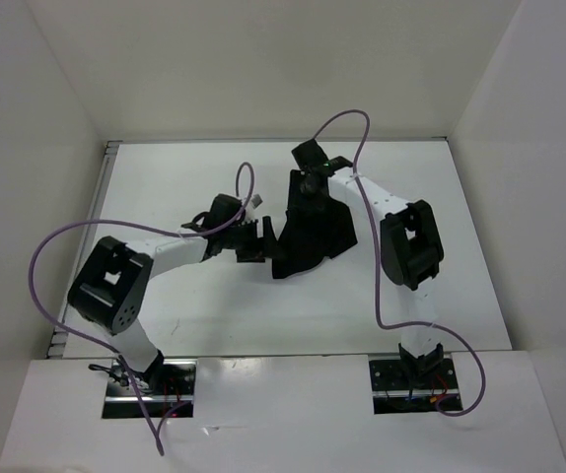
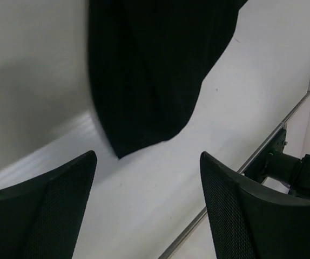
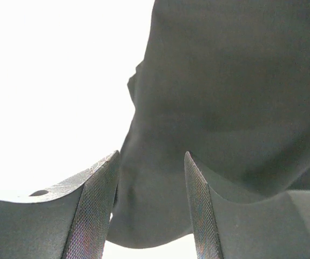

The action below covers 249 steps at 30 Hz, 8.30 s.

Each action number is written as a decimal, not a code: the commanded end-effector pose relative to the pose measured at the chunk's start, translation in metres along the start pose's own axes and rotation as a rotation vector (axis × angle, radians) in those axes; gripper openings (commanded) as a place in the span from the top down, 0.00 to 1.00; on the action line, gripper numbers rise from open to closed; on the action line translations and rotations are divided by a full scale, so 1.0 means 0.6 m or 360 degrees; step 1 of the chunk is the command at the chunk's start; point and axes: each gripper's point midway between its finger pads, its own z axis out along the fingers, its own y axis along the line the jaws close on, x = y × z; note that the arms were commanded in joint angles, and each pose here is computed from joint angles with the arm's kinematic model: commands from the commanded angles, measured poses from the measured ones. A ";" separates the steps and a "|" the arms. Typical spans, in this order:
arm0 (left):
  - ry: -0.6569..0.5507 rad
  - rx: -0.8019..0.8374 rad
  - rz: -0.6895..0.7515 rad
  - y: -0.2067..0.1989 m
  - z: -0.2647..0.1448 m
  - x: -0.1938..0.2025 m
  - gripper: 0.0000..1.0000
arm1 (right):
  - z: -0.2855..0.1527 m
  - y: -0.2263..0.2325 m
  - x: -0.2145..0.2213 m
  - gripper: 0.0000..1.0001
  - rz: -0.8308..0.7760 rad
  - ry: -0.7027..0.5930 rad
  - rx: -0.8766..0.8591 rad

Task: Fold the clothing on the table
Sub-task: Move the skirt to the center of the board, then flatten the skirt out

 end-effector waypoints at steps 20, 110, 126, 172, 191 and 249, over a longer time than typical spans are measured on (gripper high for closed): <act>-0.0203 0.0071 0.0283 -0.093 0.039 -0.109 1.00 | -0.078 -0.088 -0.052 0.43 0.0125 -0.0183 0.0310; 0.0263 0.0237 0.0460 -0.016 0.112 -0.115 0.52 | -0.228 -0.210 0.208 0.41 0.0497 0.0075 0.0147; 0.0234 0.0264 0.0442 -0.020 0.122 -0.124 1.00 | -0.242 -0.205 0.211 0.41 0.0512 0.0073 0.0112; -0.0188 -0.0451 -0.0184 0.121 -0.099 -0.132 1.00 | -0.017 -0.144 0.029 0.44 0.0604 0.0022 -0.0112; -0.0175 -0.0467 -0.0223 0.138 -0.089 -0.128 1.00 | -0.001 -0.129 -0.018 0.46 0.0500 0.0021 -0.0167; -0.0234 -0.0469 -0.0246 0.150 -0.113 -0.142 1.00 | 0.002 -0.084 0.106 0.57 0.0263 0.0318 -0.0189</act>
